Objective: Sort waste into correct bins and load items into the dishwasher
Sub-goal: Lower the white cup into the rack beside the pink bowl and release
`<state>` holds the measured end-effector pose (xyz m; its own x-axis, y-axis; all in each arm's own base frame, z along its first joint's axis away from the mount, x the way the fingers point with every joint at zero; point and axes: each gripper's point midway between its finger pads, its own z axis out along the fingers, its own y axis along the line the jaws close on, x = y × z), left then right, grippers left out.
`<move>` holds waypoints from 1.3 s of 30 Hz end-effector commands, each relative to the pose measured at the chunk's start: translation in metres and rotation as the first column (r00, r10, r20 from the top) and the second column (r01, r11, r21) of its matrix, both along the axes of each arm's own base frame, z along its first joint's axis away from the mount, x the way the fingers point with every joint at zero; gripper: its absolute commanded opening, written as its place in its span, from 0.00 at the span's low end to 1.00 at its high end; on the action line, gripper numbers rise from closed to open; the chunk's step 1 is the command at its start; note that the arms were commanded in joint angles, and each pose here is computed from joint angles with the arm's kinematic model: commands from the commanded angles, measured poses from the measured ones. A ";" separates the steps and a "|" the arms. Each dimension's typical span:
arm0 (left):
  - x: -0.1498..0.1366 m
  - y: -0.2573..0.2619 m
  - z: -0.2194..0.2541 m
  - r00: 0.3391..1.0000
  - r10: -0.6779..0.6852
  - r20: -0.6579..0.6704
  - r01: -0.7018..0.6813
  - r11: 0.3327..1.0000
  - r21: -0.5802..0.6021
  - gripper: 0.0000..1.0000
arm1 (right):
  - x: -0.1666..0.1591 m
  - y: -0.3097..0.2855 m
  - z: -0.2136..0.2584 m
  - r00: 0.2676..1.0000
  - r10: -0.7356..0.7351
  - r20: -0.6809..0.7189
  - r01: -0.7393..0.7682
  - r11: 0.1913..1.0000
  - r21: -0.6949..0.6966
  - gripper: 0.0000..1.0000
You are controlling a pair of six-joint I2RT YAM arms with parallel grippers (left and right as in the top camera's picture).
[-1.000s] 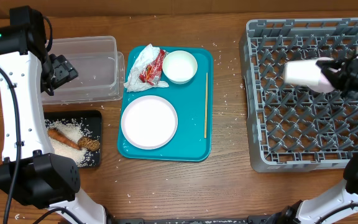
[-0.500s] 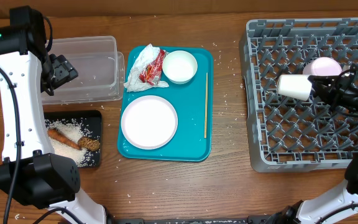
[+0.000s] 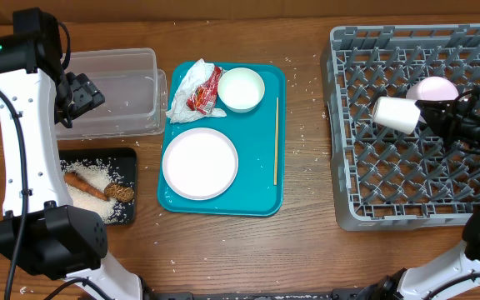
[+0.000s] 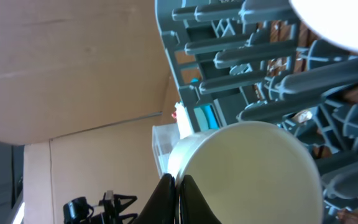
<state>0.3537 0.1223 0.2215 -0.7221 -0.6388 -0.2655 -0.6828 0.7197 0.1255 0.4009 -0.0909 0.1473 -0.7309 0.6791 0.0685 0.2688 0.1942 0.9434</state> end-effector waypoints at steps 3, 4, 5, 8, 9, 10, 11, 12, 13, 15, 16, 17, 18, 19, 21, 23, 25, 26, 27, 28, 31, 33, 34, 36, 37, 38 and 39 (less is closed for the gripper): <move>0.001 -0.002 0.010 0.999 -0.011 0.031 0.011 1.000 0.007 1.00 | -0.001 -0.011 -0.012 0.997 -0.049 -0.059 0.043 0.994 -0.100 0.04; 0.001 -0.002 0.010 0.999 -0.011 0.031 0.011 1.000 0.007 1.00 | 0.000 -0.013 -0.014 0.997 -0.054 -0.063 0.047 0.993 -0.110 0.05; 0.001 -0.002 0.010 0.999 -0.011 0.031 0.011 1.000 0.007 1.00 | 0.000 -0.015 -0.016 0.995 -0.062 -0.072 0.053 0.990 -0.127 0.04; 0.001 -0.002 0.010 0.999 -0.011 0.031 0.011 1.000 0.007 1.00 | -0.002 -0.026 -0.028 0.988 -0.100 -0.115 0.077 0.978 -0.195 0.05; 0.001 -0.002 0.010 0.999 -0.011 0.031 0.011 1.000 0.007 1.00 | -0.003 -0.030 -0.031 0.985 -0.113 -0.126 0.085 0.974 -0.210 0.05; 0.001 -0.002 0.010 0.999 -0.011 0.031 0.011 1.000 0.007 1.00 | -0.005 -0.033 -0.033 0.983 -0.123 -0.135 0.092 0.972 -0.216 0.05; 0.001 -0.002 0.010 0.999 -0.011 0.031 0.011 1.000 0.007 1.00 | -0.006 -0.035 -0.033 0.982 -0.129 -0.136 0.098 0.972 -0.215 0.05; 0.001 -0.002 0.010 0.999 -0.011 0.031 0.011 1.000 0.007 1.00 | -0.008 -0.038 -0.033 0.980 -0.139 -0.140 0.108 0.972 -0.211 0.05; 0.001 -0.002 0.010 0.999 -0.011 0.031 0.011 1.000 0.007 1.00 | -0.009 -0.041 -0.033 0.978 -0.149 -0.145 0.118 0.971 -0.207 0.05; 0.001 -0.003 0.010 0.999 -0.011 0.031 0.011 1.000 0.007 1.00 | -0.011 -0.048 -0.033 0.973 -0.171 -0.153 0.139 0.970 -0.199 0.06; 0.001 -0.003 0.010 0.999 -0.012 0.031 0.011 1.000 0.006 1.00 | -0.013 -0.051 -0.033 0.971 -0.180 -0.155 0.148 0.969 -0.198 0.06; 0.001 -0.003 0.010 0.999 -0.012 0.031 0.011 1.000 0.007 1.00 | -0.014 -0.053 -0.033 0.970 -0.186 -0.159 0.154 0.968 -0.196 0.06; 0.001 -0.003 0.010 0.999 -0.012 0.031 0.011 1.000 0.007 1.00 | -0.016 -0.056 -0.033 0.967 -0.194 -0.165 0.162 0.968 -0.192 0.07; 0.001 -0.003 0.010 0.999 -0.012 0.031 0.011 1.000 0.007 1.00 | -0.018 -0.058 -0.034 0.965 -0.199 -0.172 0.166 0.968 -0.189 0.08; 0.001 -0.003 0.010 0.999 -0.012 0.031 0.011 1.000 0.007 1.00 | -0.022 -0.060 -0.034 0.960 -0.209 -0.184 0.175 0.968 -0.181 0.10; 0.001 -0.003 0.010 0.999 -0.012 0.031 0.011 1.000 0.007 1.00 | -0.024 -0.063 -0.032 0.957 -0.216 -0.192 0.182 0.967 -0.177 0.12; 0.001 -0.003 0.010 0.999 -0.012 0.031 0.011 1.000 0.007 1.00 | -0.025 -0.067 -0.028 0.954 -0.223 -0.199 0.190 0.966 -0.173 0.13; 0.001 -0.003 0.010 0.999 -0.012 0.031 0.011 1.000 0.007 1.00 | -0.026 -0.068 -0.025 0.953 -0.228 -0.200 0.195 0.966 -0.172 0.13; 0.001 -0.003 0.010 0.999 -0.012 0.031 0.012 1.000 0.007 1.00 | -0.026 -0.070 -0.022 0.952 -0.231 -0.199 0.198 0.965 -0.173 0.13; 0.001 -0.003 0.010 0.999 -0.012 0.031 0.011 1.000 0.007 1.00 | -0.026 -0.072 -0.017 0.952 -0.236 -0.198 0.203 0.964 -0.174 0.13; 0.001 -0.003 0.010 0.999 -0.012 0.031 0.011 1.000 0.007 1.00 | -0.027 -0.075 0.000 0.954 -0.240 -0.177 0.207 0.960 -0.188 0.13; 0.001 -0.003 0.010 0.999 -0.012 0.031 0.011 1.000 0.007 1.00 | -0.029 -0.076 0.016 0.957 -0.245 -0.155 0.206 0.951 -0.232 0.13; 0.001 -0.003 0.010 0.999 -0.012 0.031 0.011 1.000 0.007 1.00 | -0.030 -0.076 0.026 0.957 -0.251 -0.146 0.203 0.938 -0.281 0.13; 0.001 -0.003 0.010 0.999 -0.012 0.031 0.011 1.000 0.007 1.00 | -0.030 -0.072 0.037 0.960 -0.250 -0.127 0.193 0.917 -0.349 0.13; 0.001 -0.003 0.010 0.999 -0.012 0.031 0.011 1.000 0.007 1.00 | -0.029 -0.066 0.045 0.966 -0.237 -0.102 0.179 0.900 -0.397 0.13; 0.001 -0.003 0.010 0.999 -0.012 0.031 0.011 1.000 0.007 1.00 | -0.028 -0.060 0.051 0.969 -0.230 -0.090 0.168 0.881 -0.443 0.13; 0.001 -0.003 0.010 0.999 -0.012 0.031 0.011 1.000 0.007 1.00 | -0.025 -0.049 0.058 0.974 -0.216 -0.075 0.150 0.851 -0.504 0.13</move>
